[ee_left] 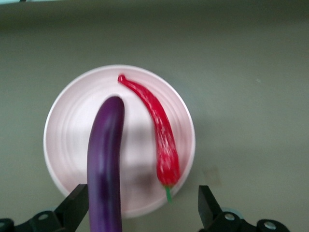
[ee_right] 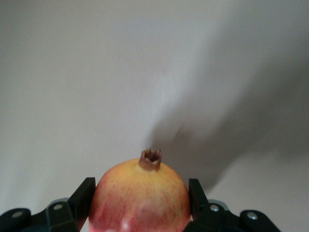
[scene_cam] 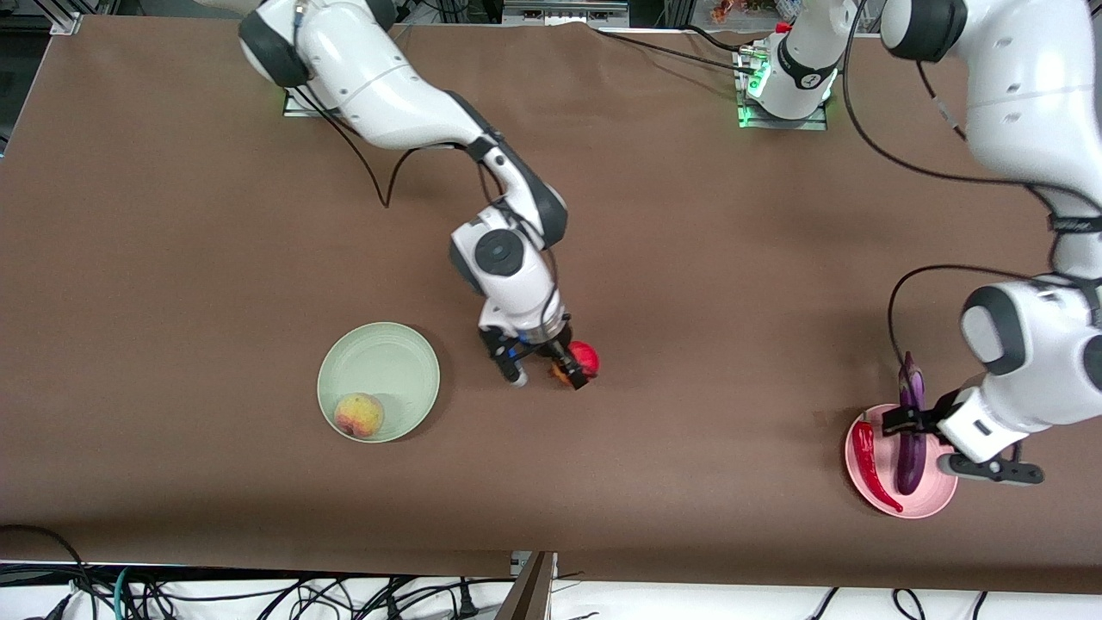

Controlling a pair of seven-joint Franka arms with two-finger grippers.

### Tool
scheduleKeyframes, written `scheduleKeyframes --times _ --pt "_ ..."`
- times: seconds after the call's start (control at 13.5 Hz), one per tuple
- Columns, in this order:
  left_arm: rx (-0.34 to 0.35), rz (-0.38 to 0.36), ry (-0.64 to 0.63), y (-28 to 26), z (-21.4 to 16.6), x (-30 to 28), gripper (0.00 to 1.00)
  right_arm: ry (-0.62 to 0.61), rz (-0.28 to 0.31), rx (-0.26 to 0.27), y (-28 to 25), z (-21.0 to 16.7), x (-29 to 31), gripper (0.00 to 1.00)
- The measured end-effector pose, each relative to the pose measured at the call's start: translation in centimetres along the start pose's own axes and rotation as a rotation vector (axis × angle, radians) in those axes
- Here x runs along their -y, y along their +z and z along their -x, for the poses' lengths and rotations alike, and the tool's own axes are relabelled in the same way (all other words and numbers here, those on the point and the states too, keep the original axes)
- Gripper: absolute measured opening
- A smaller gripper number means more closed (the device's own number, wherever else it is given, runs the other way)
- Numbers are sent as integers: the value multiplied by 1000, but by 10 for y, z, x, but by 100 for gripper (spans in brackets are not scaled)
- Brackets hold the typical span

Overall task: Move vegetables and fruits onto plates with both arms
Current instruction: 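Carry the red apple onto the green plate while the left gripper withdraws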

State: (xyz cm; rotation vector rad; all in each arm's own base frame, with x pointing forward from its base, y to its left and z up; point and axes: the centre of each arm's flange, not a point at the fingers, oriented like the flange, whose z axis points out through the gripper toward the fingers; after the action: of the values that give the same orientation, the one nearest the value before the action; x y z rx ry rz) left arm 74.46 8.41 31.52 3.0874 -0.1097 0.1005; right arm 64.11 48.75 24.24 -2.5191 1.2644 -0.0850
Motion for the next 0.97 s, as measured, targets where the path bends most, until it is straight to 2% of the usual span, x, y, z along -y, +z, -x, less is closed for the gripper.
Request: scheduleKeyframes --times 0.3,0.45,0.52,0.67,0.74,0.82,0.97 --pt "99 37 -144 -127 32 -16 100 -271 160 72 -91 -138 -7 83" --pt "133 15 -189 -188 57 -25 100 -369 228 109 -98 -198 -32 83" --pt "125 5 -198 -213 66 -30 100 -389 260 130 -86 -219 -49 83" --pt "85 0 -201 -252 79 -37 100 -397 306 160 -55 -233 -76 83" --pt "69 2 -200 -266 86 -39 100 -398 316 166 -45 -232 -82 88" --pt "68 4 -196 -274 94 -43 100 -400 319 167 -42 -231 -83 98" --pt "95 -31 -166 -274 107 -60 100 -405 308 158 -50 -230 -78 100"
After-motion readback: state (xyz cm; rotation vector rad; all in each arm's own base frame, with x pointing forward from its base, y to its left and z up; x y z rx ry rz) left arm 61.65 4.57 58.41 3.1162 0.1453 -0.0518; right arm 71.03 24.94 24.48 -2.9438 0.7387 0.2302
